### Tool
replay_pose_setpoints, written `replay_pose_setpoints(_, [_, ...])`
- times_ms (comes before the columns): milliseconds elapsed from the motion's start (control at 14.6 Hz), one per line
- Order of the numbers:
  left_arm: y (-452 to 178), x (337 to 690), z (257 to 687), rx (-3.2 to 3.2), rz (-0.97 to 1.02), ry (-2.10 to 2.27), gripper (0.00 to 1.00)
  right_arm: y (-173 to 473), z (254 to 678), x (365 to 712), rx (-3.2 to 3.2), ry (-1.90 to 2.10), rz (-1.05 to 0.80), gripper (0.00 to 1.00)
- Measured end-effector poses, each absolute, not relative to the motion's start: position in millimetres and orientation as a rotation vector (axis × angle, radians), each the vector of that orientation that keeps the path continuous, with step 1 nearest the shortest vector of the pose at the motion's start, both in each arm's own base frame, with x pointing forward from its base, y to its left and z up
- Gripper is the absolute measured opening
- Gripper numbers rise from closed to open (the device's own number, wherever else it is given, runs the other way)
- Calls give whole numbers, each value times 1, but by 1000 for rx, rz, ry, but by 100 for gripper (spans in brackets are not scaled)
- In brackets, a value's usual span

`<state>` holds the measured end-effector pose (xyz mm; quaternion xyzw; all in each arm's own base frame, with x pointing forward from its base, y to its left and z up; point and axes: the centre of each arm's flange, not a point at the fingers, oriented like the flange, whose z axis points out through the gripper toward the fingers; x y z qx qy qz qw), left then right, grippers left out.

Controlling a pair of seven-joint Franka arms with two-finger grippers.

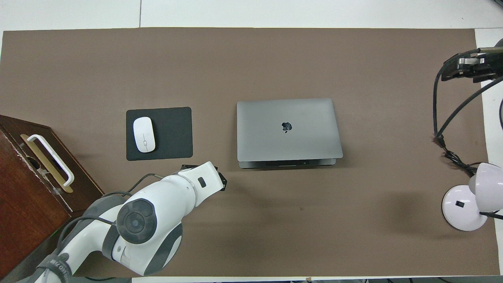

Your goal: Close laptop with both arms

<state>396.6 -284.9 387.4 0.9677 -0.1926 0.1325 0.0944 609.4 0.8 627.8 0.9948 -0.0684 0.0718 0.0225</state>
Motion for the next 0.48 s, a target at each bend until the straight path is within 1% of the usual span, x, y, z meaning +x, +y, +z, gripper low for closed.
replay_pose_setpoints(68, [-278, 397, 402, 2880, 363, -555, 1, 1, 624, 609, 3084, -256, 226, 82])
replay_pose_setpoints(137, [-270, 397, 418, 2891, 334, -539, 1, 2, 620, 608, 3086, -288, 222, 95])
replay_pose_setpoints(205, [-261, 399, 435, 2901, 309, -520, 1, 3, 618, 607, 3093, -308, 221, 100])
replay_pose_setpoints(478, [-221, 416, 494, 2939, 233, -410, 1, 7, 612, 599, 3123, -408, 193, 100])
